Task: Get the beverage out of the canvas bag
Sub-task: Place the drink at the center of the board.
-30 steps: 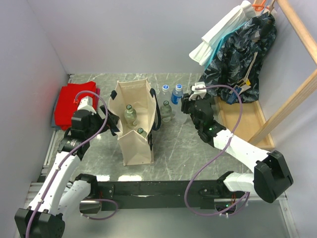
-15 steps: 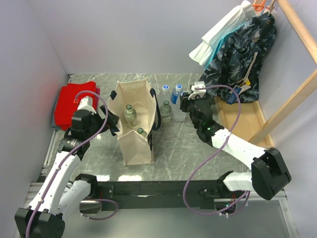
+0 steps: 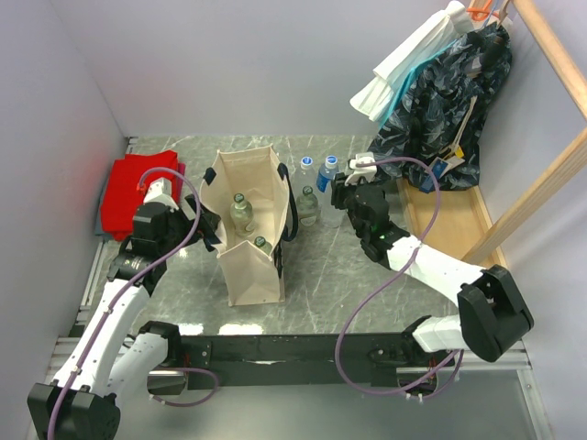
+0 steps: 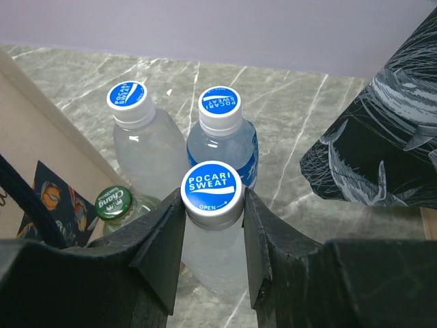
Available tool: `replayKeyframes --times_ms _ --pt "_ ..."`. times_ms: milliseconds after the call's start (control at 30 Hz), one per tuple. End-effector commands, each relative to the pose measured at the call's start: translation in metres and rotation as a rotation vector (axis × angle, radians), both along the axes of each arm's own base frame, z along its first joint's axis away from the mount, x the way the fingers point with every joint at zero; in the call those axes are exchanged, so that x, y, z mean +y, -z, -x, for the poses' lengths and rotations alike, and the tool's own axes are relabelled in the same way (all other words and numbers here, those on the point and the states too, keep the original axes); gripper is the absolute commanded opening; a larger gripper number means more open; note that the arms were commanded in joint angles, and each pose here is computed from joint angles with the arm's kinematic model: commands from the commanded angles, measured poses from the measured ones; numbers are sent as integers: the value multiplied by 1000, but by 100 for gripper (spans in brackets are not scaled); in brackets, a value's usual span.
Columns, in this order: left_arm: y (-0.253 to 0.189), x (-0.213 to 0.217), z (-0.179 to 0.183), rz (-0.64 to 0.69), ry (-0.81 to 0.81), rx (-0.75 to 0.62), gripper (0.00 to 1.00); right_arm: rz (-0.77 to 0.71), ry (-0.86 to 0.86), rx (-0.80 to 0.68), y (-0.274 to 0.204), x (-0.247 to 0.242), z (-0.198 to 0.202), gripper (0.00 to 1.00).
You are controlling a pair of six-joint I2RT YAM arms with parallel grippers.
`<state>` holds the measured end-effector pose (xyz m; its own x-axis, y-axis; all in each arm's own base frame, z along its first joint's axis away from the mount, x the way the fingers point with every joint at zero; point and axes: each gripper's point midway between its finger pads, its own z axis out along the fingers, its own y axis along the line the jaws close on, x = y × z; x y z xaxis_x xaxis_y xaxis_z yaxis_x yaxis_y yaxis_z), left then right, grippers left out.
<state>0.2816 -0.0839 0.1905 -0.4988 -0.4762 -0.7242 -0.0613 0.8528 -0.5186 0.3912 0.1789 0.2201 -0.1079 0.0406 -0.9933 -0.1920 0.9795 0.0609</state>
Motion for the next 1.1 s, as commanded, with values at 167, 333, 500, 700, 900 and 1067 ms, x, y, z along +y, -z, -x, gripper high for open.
replayKeyframes --times_ms 167,333,500,700,900,1067 --pt "-9 4 -4 -30 -13 -24 99 -150 18 -215 -70 4 -13 0" --pt "-9 4 -4 -31 -13 -23 99 -155 17 -212 -67 6 -15 0" --pt "-9 5 -4 -30 -15 -24 99 -155 18 -209 -64 7 -17 0" --pt "-10 5 -5 -30 -20 -27 100 -158 15 -207 -65 8 -17 0" --pt "-9 5 -5 -34 -17 -22 99 -152 12 -183 -57 10 -19 0" --pt "-8 5 -5 -32 -18 -21 99 -154 27 -153 -52 10 -22 0"
